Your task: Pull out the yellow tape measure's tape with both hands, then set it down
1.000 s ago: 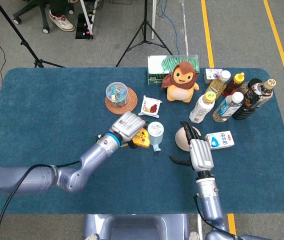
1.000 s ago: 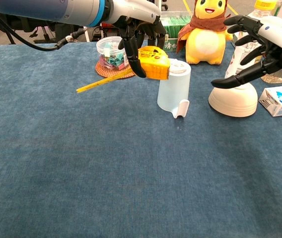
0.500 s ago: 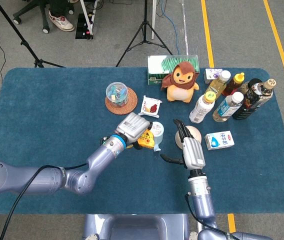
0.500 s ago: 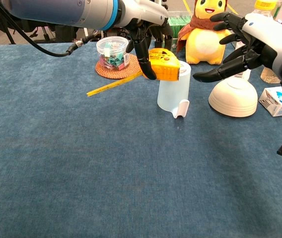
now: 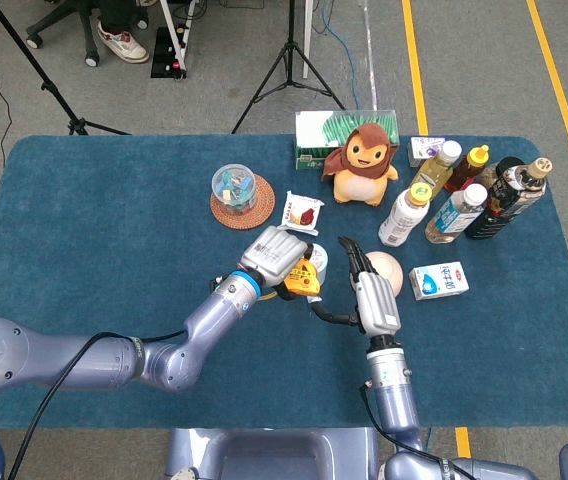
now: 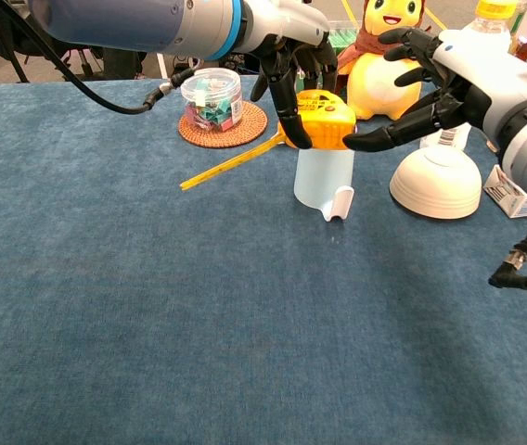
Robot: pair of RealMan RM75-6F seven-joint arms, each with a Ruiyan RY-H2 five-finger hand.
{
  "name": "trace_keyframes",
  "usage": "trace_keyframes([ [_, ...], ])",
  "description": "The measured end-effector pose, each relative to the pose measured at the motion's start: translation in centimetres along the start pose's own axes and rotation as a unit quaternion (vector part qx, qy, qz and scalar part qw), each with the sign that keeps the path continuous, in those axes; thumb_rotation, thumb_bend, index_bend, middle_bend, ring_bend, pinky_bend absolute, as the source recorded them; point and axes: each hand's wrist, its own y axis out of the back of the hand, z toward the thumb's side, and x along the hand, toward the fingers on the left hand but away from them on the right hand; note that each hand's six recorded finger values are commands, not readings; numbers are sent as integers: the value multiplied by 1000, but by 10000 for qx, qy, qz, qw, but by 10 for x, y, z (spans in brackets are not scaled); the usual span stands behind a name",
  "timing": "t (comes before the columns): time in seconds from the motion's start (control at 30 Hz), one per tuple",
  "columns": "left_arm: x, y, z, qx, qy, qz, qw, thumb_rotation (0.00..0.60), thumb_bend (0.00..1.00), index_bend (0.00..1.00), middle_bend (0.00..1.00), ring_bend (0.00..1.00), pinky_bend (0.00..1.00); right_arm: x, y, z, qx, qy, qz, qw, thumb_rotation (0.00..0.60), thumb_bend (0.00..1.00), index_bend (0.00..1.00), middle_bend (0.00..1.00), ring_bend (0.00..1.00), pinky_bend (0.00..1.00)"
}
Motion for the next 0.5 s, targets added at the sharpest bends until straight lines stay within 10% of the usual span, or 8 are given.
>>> trace_keyframes([
  [0.5, -1, 0, 9, -191, -73, -58, 9998, 562, 252, 598, 486, 419, 553, -5, -3, -2, -93, -50, -1, 9999, 549, 150, 0, 84, 152, 269],
])
